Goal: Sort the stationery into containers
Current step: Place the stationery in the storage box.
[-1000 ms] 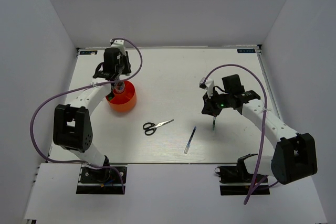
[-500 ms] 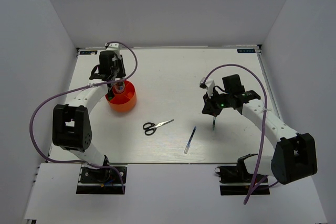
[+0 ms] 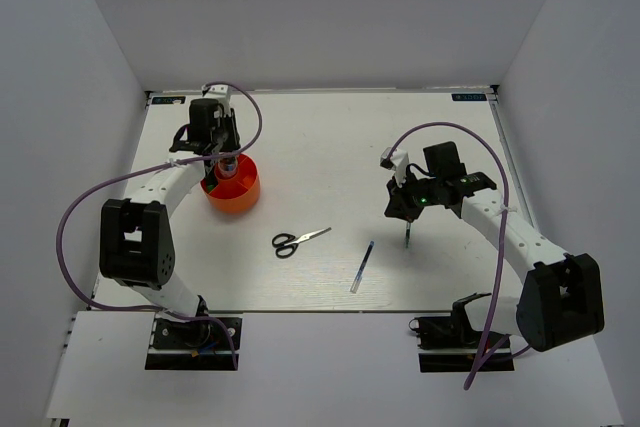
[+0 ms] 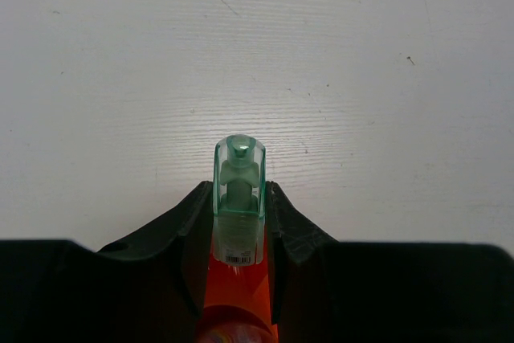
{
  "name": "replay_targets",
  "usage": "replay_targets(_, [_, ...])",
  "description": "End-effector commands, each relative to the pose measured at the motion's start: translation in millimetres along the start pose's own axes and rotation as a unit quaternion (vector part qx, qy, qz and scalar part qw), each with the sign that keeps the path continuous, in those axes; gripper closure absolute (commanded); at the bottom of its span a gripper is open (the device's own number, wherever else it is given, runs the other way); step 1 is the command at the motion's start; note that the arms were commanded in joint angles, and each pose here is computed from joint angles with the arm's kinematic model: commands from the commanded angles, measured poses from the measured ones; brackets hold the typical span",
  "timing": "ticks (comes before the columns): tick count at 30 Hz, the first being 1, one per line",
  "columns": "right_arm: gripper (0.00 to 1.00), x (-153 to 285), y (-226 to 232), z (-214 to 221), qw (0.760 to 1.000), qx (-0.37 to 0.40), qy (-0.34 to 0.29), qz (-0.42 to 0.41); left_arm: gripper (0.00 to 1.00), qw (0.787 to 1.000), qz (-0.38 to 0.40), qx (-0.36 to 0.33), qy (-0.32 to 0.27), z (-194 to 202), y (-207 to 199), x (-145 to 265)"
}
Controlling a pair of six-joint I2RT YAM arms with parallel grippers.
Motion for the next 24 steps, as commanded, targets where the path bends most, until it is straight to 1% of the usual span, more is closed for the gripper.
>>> replay_targets(1, [0.96, 1.3, -5.8, -8.3, 1.0, 0.016, -0.014, 0.01, 1.0, 1.0, 0.011, -0.003, -0.001, -0.4, -0.5, 8.2])
replay_targets(6, [0.96, 2.3, -5.2, -8.6, 1.0, 0.018, -0.016, 0.011, 1.0, 1.0, 0.005, -0.005, 0.002, 2.3, 1.9, 9.4])
replay_targets(8, [0.96, 1.4, -5.1, -7.0, 1.0, 0.016, -0.013, 0.01, 0.97, 1.0, 0.003, -0.007, 0.003, 3.6, 2.6, 9.4])
replay_targets(12, [0.96, 2.5, -5.9, -8.4, 1.0, 0.016, -0.014, 0.014, 0.95, 1.0, 0.002, -0.006, 0.005, 4.3, 3.3, 9.4])
replay_targets(14, [0.96, 2.4, -5.0, -9.0, 1.0, 0.017, -0.015, 0.012, 0.93, 1.0, 0.001, -0.006, 0.008, 5.8, 3.2, 8.2])
replay_targets(17, [0.96, 2.7, -5.3, -8.4, 1.0, 0.018, -0.015, 0.013, 0.84, 1.0, 0.001, -0.006, 0.008, 6.7, 3.9, 8.8])
replay_targets(18, [0.96, 3.2, -5.8, -8.7, 1.0, 0.018, -0.015, 0.015, 0.75, 1.0, 0.001, -0.007, 0.01, 7.6, 3.7, 8.9])
replay_targets(20, [0.96, 2.5, -5.4, -8.2, 1.0, 0.016, -0.014, 0.014, 0.75, 1.0, 0.0, -0.007, 0.011, 8.6, 4.2, 8.4])
replay_targets(24, [0.96, 2.8, -6.2, -8.8, 1.0, 0.016, -0.015, 0.016, 0.71, 1.0, -0.003, -0.008, 0.012, 8.0, 4.5, 8.4])
Point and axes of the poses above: each gripper's point midway between its finger pads, its own x axis back along the fingers, its own y axis along the line the jaws close on, z = x × y, the point moved 9 cm from there along x, back along the fingers, and after that the axes turned 8 degrees about x, right-handed, at the moved point
